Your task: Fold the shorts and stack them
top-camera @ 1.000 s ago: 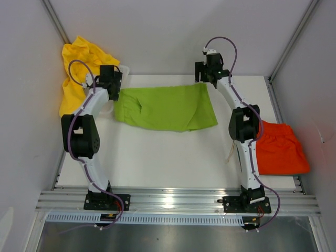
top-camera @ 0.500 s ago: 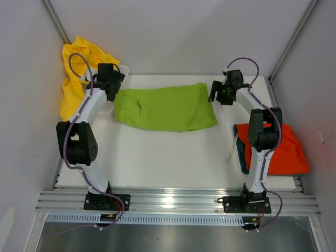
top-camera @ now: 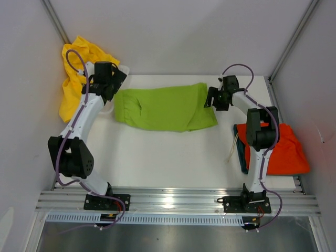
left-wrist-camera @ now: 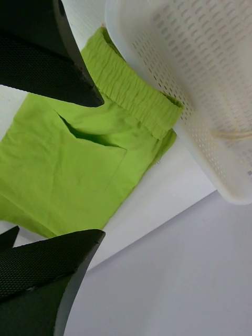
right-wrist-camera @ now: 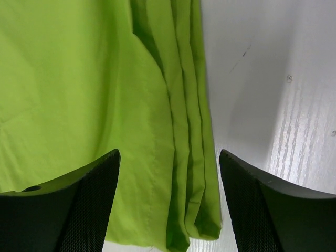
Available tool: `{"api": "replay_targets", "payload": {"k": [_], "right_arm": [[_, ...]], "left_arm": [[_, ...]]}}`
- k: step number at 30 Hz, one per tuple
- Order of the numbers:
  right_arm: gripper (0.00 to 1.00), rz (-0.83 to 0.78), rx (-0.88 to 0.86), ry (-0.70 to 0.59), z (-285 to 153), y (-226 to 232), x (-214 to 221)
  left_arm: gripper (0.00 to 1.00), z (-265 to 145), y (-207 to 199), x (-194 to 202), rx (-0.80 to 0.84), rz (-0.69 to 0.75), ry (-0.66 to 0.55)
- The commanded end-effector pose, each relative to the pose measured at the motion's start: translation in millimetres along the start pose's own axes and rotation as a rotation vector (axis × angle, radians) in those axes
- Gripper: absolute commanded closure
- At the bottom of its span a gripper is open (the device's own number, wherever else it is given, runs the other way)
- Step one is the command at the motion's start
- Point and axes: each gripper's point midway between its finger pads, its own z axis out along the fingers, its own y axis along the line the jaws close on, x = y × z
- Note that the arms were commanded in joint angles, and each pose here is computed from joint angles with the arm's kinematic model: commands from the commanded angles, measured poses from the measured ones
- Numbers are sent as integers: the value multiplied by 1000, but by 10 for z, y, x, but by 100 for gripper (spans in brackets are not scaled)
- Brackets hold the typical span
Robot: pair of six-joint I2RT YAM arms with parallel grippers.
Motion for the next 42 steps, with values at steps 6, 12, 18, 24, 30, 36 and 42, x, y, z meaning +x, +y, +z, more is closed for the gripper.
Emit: {"api": "replay_targets", "payload": {"k": [6,12,18,24,30,36,42], "right_arm": [[24,-23,74,-16,259,-50,-71],[45,-91,195,21,350,-71,96],[78,-123,260,64,359,-70,357],[100,-76,331,27,26,-134,492],[100,-32,465,31,-569,-486,1020],[37,-9,439,-7,-834,-479,986],[31,-39,390,-94,-1053,-113,718]], "left_arm": [[1,-521,31,33,67,71,10],[1,-760,89,29,96,80,-12],[1,-817,215,137,90,105,0],[1,-828,322,308,79,136,32],[1,-832,439,443,65,168,40],[1,-753,407,585,82,184,60],[1,-481,378,745,78,321,107]]}}
